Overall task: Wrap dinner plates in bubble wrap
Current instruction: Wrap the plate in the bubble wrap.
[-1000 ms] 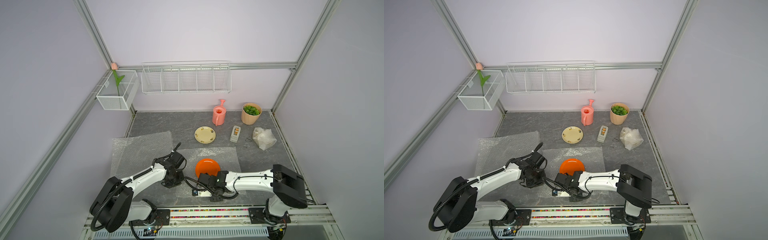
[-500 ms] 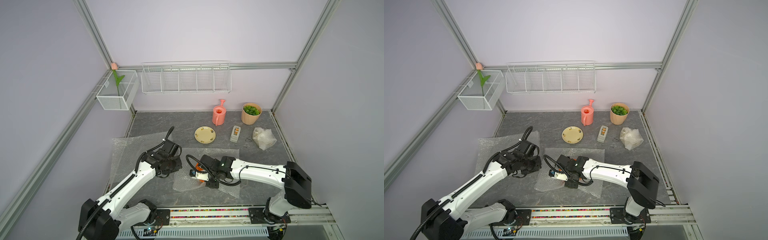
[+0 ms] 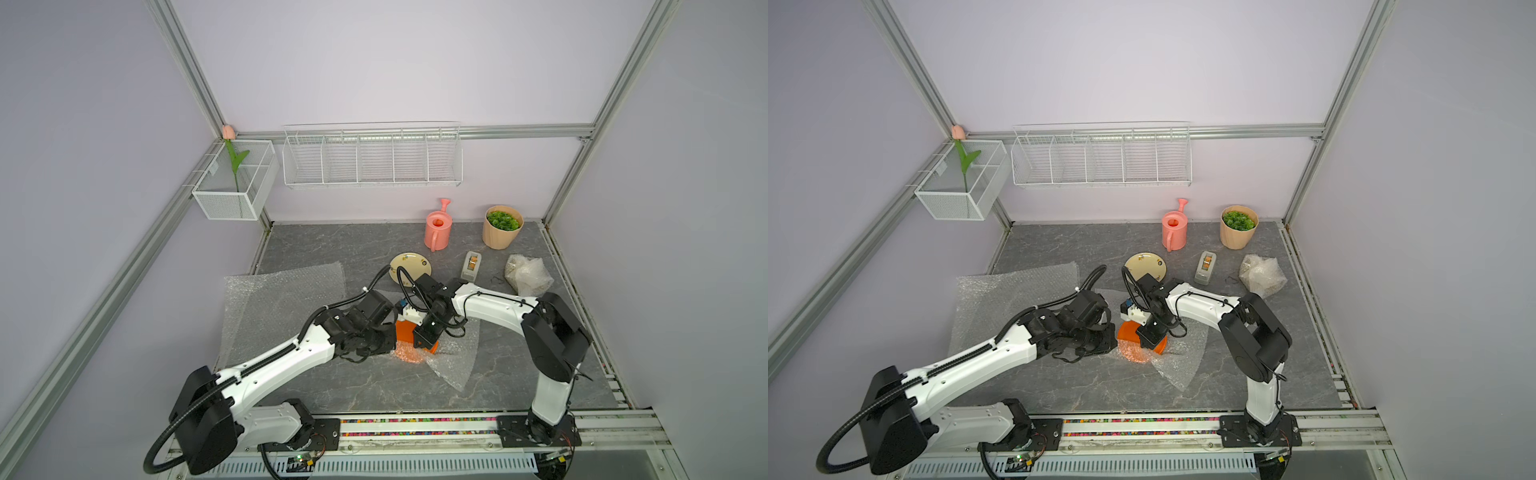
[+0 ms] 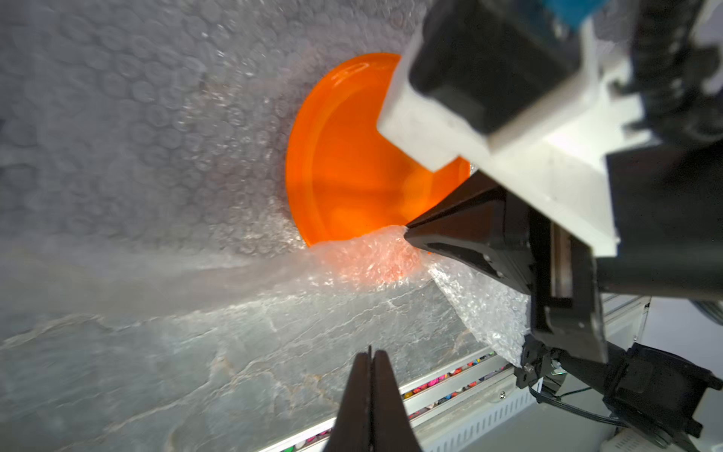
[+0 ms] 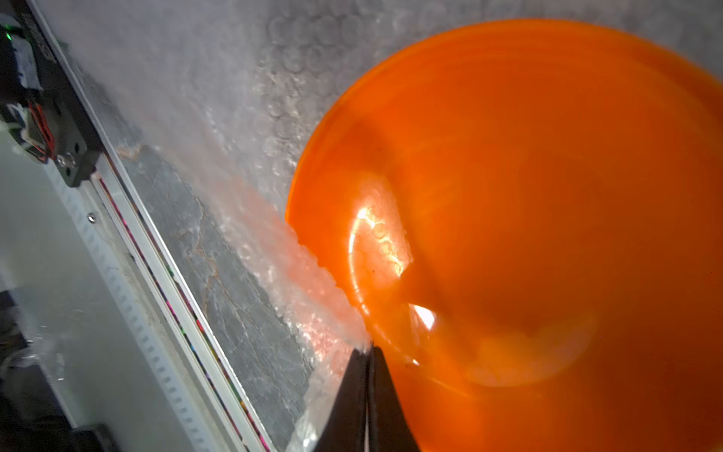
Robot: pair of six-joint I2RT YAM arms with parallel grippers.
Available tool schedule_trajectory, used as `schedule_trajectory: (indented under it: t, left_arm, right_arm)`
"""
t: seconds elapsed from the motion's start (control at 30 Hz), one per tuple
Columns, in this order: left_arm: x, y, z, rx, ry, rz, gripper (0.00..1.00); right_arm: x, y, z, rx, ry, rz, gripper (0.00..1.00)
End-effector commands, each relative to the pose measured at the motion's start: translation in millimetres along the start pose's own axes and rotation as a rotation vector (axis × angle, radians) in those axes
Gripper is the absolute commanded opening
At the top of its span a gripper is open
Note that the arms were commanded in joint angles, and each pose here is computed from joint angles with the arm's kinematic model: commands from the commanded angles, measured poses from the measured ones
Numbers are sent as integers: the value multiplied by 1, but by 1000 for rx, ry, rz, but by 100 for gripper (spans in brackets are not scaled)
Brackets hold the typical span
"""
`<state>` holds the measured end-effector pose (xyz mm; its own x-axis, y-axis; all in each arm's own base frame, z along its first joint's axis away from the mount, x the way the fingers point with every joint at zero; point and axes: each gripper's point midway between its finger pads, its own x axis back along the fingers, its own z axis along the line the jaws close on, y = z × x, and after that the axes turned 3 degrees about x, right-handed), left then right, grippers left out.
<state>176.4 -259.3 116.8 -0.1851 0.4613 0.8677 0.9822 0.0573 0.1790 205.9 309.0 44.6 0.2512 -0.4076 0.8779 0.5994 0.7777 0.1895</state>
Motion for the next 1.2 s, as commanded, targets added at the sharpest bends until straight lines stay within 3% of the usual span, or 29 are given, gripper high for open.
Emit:
schedule_trajectory:
  t: [0.0, 0.17, 0.33, 0.5, 0.63, 0.77, 0.83, 1.0, 1.17]
  left_arm:
    - [-20, 9, -25, 32, -86, -10, 4]
    - [-68, 11, -32, 27, -87, 58, 1]
    - [-101, 11, -16, 16, -6, 105, 0]
    - [-109, 20, -4, 40, 4, 111, 0]
    - [-105, 30, -9, 51, -49, 112, 0]
    - [-107, 34, -12, 71, -103, 152, 0]
    - [-109, 33, -10, 63, -93, 172, 0]
    - [-113, 30, -4, 47, -65, 205, 0]
    - [-116, 27, -1, 55, -56, 225, 0]
  right_arm:
    - [0, 9, 10, -126, 149, -36, 7]
    - [-1, 15, -3, -242, 197, -72, 7]
    - [12, 18, -12, -334, 209, -135, 8]
    - [30, 11, -20, -396, 108, -178, 23]
    - [60, -7, -25, -433, -65, -241, 35]
    - [81, -38, -11, -365, -247, -225, 43]
    - [84, -55, 2, -312, -333, -188, 51]
    - [81, -97, 18, -273, -517, -94, 60]
    - [60, -116, 33, -157, -605, 24, 67]
